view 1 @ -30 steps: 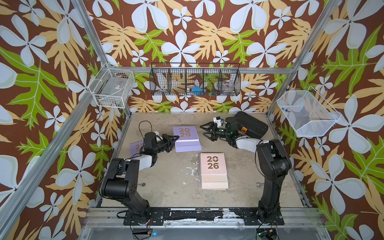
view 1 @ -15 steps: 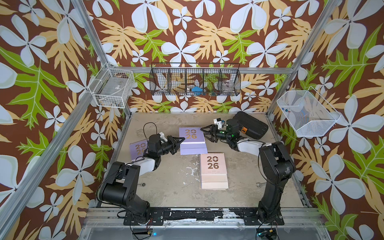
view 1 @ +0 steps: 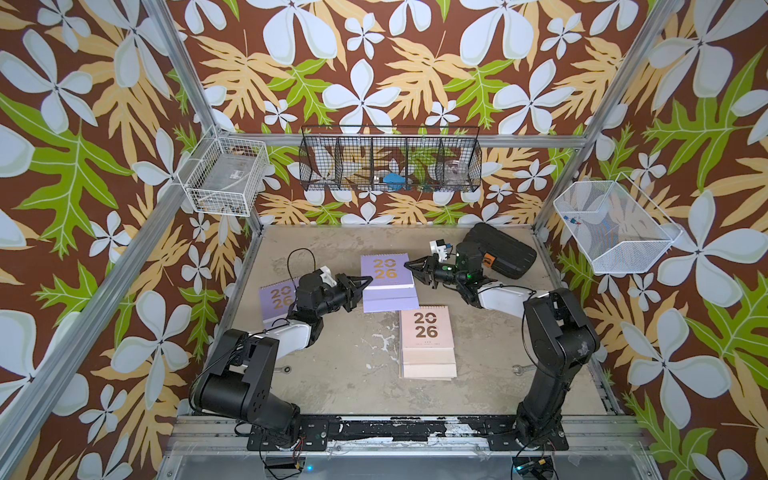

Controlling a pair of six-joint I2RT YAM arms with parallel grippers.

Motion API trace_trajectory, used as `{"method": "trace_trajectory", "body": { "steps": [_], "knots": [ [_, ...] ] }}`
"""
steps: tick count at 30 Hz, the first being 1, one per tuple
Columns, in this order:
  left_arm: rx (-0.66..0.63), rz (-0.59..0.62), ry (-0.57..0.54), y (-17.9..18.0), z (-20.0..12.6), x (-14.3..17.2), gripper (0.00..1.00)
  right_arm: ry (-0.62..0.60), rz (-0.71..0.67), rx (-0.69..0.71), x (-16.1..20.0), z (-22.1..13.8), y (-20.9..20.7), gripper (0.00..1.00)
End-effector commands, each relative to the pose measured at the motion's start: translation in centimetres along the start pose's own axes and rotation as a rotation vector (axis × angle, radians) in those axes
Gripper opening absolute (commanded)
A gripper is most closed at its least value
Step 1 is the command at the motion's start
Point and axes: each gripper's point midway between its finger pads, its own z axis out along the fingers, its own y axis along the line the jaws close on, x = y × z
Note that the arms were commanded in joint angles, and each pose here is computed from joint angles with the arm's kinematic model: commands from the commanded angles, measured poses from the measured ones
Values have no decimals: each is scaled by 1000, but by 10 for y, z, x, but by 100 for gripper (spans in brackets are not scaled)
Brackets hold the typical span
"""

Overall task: Stack the calendars
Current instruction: Place the calendar at the calendar.

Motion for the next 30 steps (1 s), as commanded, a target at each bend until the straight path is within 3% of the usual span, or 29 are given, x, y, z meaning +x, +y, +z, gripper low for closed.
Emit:
{"method": "trace_trajectory", "body": {
  "steps": [1, 5, 9, 13, 18, 30],
  "knots": [
    [51, 31, 18, -15, 0, 7, 2, -4, -56, -51, 2, -3, 18, 15],
    [52, 30, 17, -15, -3, 10, 18, -14, -63, -58, 4, -9, 22, 9],
    [44, 32, 12, -12, -7, 12, 39, -33, -67, -61, 9, -18, 24, 8],
    [28, 35, 7, -7, -12, 15, 53, -52, -52, -81, 15, -29, 27, 8],
    [-1, 43, -4, 2, -21, 20, 59, -79, -49, -83, 23, -52, 25, 7],
    [-66, 40, -26, 33, -45, 40, 62, -104, -64, -42, 61, -119, 1, 6]
  ]
}}
